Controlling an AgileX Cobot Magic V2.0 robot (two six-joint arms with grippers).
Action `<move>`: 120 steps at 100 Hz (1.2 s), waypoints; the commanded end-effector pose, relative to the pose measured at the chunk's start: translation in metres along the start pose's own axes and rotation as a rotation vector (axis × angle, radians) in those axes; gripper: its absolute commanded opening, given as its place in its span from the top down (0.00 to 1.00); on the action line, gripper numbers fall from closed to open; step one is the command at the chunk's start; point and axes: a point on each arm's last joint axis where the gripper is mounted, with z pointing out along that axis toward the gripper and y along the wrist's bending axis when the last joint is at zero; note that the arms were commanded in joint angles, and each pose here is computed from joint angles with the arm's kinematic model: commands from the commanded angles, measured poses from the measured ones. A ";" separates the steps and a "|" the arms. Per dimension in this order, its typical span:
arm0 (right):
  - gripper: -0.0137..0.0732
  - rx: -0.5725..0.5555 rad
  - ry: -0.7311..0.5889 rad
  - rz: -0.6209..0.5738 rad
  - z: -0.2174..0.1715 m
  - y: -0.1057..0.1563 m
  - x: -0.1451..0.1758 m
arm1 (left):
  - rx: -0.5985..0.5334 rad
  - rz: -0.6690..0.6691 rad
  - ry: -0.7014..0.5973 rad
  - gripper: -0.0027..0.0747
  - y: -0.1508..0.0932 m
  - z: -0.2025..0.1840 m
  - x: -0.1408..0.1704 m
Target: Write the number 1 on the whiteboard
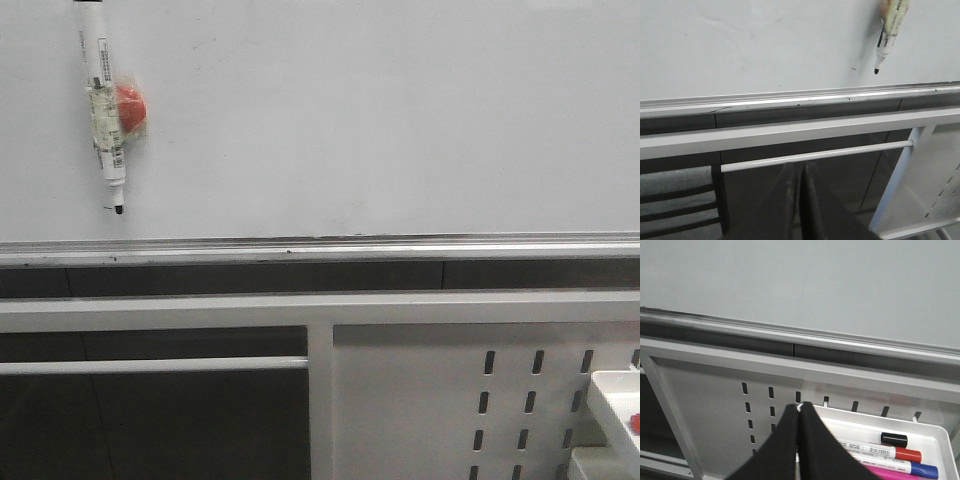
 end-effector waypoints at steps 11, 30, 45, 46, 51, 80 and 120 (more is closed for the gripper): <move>0.90 0.004 -0.030 -0.015 0.000 0.000 0.001 | 0.009 -0.020 -0.027 0.99 0.000 0.002 0.007; 0.90 0.004 -0.030 -0.015 0.000 0.000 0.001 | 0.009 -0.020 -0.027 0.99 0.000 0.002 0.007; 0.90 0.004 -0.030 -0.015 0.000 0.000 0.001 | 0.009 -0.020 -0.027 0.99 0.000 0.002 0.007; 0.90 0.004 -0.030 -0.015 0.000 0.000 0.001 | 0.009 -0.020 -0.027 0.99 0.000 0.002 0.007; 0.90 0.004 -0.030 -0.015 0.000 0.000 0.001 | 0.009 -0.020 -0.027 0.99 0.000 0.002 0.007; 0.90 0.004 -0.030 -0.015 0.000 0.000 0.001 | 0.006 -0.008 -0.031 0.99 0.001 0.002 0.006; 0.90 -0.055 -0.316 0.051 -0.004 0.005 -0.024 | 0.127 -0.577 -0.231 0.99 -0.004 -0.001 -0.014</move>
